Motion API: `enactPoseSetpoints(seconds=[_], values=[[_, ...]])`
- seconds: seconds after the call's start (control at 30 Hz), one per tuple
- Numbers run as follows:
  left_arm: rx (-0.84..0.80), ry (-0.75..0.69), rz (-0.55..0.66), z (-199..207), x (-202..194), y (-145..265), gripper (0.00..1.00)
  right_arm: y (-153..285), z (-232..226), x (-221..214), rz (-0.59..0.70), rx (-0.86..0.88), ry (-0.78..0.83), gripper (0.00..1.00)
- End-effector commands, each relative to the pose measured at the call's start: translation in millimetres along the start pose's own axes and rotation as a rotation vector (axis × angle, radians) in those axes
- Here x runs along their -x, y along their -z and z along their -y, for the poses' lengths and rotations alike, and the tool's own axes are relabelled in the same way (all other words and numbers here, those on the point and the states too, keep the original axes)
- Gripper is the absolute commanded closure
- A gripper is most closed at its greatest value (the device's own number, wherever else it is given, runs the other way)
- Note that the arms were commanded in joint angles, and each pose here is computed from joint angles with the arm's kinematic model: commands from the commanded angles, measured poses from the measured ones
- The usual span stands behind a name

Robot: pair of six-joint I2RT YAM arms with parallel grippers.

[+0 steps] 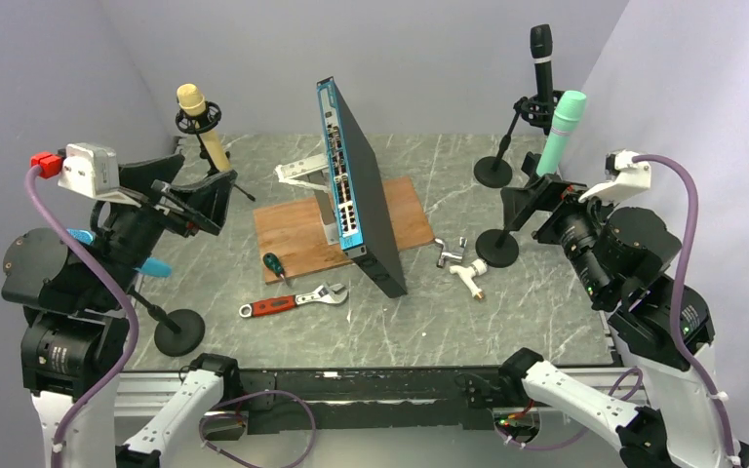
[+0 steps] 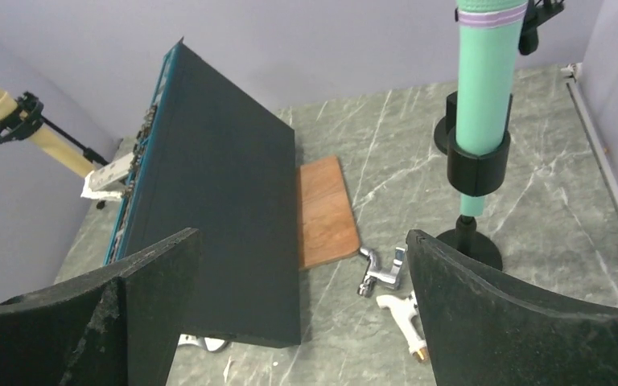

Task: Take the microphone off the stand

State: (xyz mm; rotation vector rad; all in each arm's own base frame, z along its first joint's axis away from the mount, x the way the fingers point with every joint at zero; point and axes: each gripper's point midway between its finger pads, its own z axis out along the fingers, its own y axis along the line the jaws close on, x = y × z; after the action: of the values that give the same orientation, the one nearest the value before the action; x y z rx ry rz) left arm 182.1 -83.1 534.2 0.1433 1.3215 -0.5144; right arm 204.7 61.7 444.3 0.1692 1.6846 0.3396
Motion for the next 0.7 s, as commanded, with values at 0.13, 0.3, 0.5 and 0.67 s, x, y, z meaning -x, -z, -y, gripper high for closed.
enactPoseSetpoints(seconds=[0.13, 0.3, 0.5, 0.67], values=[[0.03, 0.049, -0.069, 0, -9, 11, 0.01, -7, -17, -18, -0.055, 0.089, 0.016, 0.0], [0.172, 0.04, -0.093, -21, -10, 29, 0.01, -7, -39, -34, -0.095, 0.231, 0.062, 0.0], [0.448, 0.029, -0.195, -64, -25, 57, 0.01, -6, -60, -53, -0.154, 0.356, 0.059, 0.0], [0.629, 0.024, -0.257, -87, -32, 84, 0.01, -9, -64, -64, -0.196, 0.376, 0.071, 0.0]])
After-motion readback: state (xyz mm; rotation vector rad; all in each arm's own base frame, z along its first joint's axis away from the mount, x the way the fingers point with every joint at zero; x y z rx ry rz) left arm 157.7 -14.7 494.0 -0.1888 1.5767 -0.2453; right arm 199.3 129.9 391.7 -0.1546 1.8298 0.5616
